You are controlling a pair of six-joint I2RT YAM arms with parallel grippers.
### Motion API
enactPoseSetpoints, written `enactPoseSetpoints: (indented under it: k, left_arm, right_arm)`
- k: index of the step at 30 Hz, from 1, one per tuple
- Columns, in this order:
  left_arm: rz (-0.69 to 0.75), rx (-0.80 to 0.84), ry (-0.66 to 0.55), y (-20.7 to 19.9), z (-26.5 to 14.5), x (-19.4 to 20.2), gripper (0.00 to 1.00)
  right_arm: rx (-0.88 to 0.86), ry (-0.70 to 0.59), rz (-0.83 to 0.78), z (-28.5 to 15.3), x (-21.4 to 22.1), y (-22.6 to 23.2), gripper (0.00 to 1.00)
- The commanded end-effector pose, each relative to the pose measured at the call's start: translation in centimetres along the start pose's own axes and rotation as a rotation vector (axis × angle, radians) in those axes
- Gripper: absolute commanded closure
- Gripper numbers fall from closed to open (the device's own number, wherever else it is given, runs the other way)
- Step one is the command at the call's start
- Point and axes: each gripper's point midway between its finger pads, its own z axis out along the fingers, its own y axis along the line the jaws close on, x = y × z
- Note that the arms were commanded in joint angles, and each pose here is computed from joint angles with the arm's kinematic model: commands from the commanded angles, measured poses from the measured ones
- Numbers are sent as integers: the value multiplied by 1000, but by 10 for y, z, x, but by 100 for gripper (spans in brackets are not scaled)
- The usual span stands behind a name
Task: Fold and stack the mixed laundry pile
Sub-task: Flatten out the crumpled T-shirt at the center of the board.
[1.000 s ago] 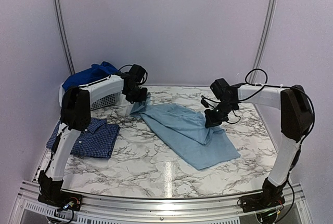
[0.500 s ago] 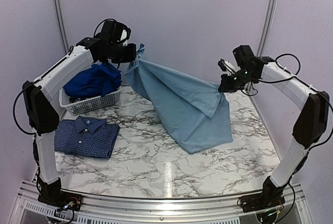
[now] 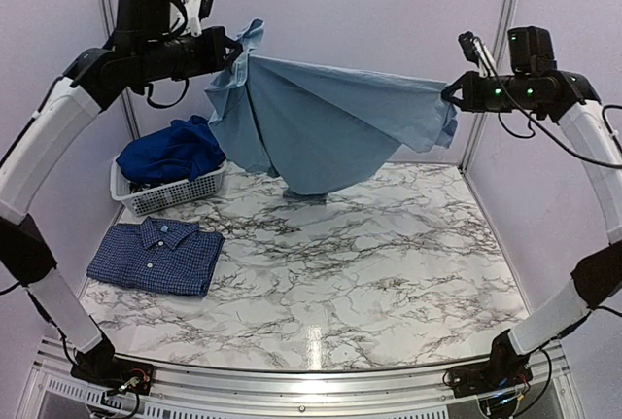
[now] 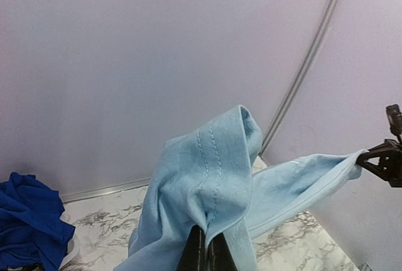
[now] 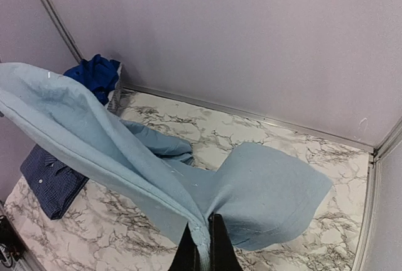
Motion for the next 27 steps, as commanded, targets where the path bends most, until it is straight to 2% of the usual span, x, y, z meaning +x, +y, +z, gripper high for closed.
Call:
enactPoseSetpoints:
  k: [1,5,8,15,19,22,27]
  left_arm:
    - [45,123,-203,-42,-85,-53,100]
    - [26,172,-261,-52,-122,-60,100]
    - [15,163,-274,-50,-130,-62,100]
    - [17,114,-310,-46,-116,-77,100]
    - [47,53,-287,-39,-84,-71,100]
    - [42,-16,-280,-24,-67,-68,100]
    - [15,-3,-296,-22,-77,-75,100]
  right_arm:
    - [-119,-78,-15,-62,-4,44,100]
    - [-154,-112,-3,-98,-1,60,100]
    - [-144,-93,11,-103,4,60,100]
    - [-115,-97,47,-80,-9,49,100]
    - [-98,-47,79,-47,-1,37,100]
    - [-105,-58,82,-36,-7,34,100]
    - [-139,-79,44,-45,-20,43,100]
